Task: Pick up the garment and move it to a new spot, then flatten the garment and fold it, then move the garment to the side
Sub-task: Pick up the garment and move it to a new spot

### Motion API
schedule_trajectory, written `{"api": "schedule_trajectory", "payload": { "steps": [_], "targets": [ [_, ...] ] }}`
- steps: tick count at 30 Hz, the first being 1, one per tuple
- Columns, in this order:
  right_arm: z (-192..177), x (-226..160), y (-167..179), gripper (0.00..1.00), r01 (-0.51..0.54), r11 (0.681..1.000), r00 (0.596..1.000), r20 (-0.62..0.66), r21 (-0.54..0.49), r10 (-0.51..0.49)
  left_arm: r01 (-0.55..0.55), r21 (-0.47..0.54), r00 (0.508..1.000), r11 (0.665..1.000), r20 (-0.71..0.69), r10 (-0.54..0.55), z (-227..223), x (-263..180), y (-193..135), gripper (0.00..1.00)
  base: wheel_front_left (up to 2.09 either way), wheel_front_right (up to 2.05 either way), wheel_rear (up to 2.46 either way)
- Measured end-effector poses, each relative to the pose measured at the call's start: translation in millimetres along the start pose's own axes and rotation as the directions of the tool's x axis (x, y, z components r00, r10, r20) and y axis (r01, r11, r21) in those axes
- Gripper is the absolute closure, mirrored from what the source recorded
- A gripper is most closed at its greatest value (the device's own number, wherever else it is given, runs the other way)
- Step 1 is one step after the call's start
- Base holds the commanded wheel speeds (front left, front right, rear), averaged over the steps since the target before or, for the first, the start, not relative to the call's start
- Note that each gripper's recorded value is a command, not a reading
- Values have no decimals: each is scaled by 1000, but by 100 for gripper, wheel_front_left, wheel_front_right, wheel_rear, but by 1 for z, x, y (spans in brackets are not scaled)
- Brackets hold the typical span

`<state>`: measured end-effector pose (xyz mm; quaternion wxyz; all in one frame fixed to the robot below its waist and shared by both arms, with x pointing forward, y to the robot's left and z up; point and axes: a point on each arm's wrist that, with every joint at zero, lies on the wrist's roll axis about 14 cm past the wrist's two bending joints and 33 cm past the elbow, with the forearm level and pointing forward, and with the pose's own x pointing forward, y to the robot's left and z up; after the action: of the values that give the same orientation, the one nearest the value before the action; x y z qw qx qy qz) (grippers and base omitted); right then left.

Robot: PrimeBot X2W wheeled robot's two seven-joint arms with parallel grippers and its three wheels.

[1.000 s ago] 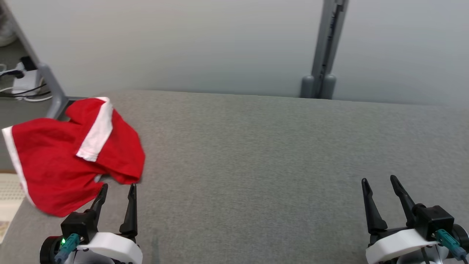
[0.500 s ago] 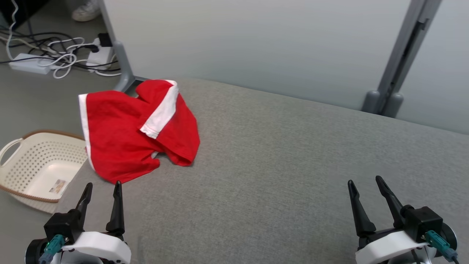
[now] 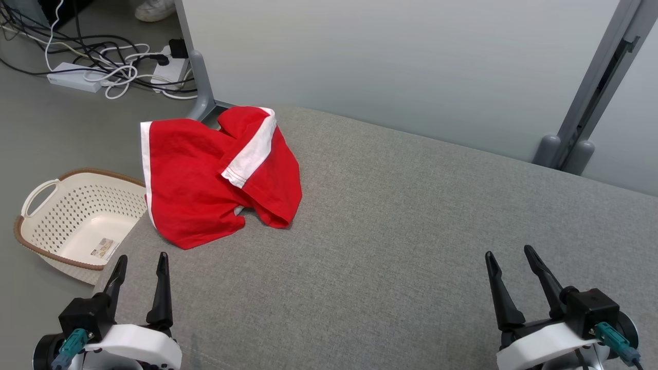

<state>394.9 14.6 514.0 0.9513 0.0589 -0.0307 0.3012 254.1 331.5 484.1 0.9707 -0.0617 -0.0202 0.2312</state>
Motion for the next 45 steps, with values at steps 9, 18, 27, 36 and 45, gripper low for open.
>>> {"api": "schedule_trajectory", "payload": {
  "steps": [9,18,27,36,45],
  "targets": [
    [-4,0,-3,0,7,1000,1000,-7,5,-7,2,-2,1000,1000,10,-2,4,7,-4,0,0,0,0],
    [-12,8,-19,0,31,999,999,-18,-29,-32,38,33,998,999,43,-39,21,43,-18,0,0,0,0],
    [-33,29,-57,0,88,994,995,-51,-58,-91,97,21,995,995,31,-97,27,119,-46,0,0,0,0],
    [-59,28,-86,0,143,989,984,-100,-46,-147,142,21,949,990,-286,-130,-53,165,-64,0,0,0,0],
    [-74,18,-110,0,205,978,969,-131,-49,-210,165,30,878,986,-459,-133,-102,177,-72,70,0,0,0]
  ]
}}
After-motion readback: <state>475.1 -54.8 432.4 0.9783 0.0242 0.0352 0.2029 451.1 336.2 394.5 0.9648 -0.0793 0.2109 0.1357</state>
